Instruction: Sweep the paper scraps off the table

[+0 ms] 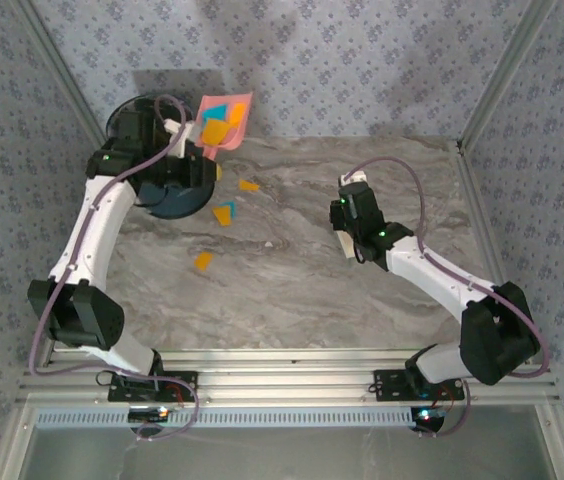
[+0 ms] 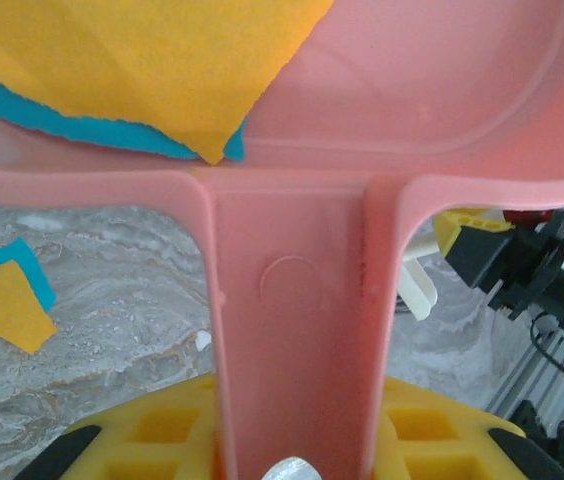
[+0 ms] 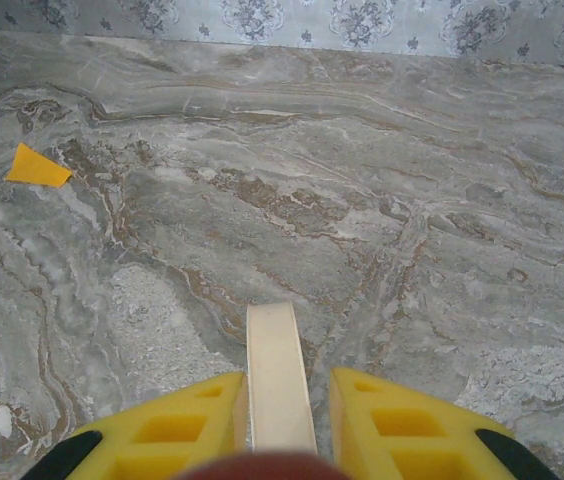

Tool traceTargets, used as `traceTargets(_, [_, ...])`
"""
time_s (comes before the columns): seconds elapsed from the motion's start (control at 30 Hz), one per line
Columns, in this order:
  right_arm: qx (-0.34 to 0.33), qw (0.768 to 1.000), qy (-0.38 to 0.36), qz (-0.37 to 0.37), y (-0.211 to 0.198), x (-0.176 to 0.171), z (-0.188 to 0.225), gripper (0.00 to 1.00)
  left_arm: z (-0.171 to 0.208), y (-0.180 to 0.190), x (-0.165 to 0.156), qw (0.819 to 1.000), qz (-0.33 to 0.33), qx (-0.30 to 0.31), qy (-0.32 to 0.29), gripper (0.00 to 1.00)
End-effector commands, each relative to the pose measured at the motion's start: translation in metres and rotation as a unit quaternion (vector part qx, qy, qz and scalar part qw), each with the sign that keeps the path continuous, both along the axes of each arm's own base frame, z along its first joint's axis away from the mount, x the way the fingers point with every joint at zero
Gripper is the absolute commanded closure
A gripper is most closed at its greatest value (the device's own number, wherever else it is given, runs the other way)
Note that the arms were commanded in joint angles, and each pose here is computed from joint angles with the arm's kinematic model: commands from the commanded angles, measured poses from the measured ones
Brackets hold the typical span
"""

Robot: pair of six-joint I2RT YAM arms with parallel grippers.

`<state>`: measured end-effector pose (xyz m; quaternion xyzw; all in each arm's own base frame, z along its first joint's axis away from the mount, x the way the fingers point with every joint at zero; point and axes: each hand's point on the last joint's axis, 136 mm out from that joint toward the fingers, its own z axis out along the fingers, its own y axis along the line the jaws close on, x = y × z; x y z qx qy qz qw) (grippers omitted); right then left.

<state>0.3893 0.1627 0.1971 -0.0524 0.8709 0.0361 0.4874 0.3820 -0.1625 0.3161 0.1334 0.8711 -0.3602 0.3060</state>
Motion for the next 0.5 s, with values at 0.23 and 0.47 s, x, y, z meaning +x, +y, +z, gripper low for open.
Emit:
traceTargets(0.23, [0.024,0.999,-0.021,0.001,-0.002,-0.001,0.022,1.00,0.030,0.020,0.040,0.997,0.050,-0.059,0.025,1.00])
traceTargets(0.47, [0.023,1.000,-0.017,0.000,-0.003,-0.002,0.020,1.00,0.033,0.031,0.064,0.990,0.084,-0.105,0.044,1.00])
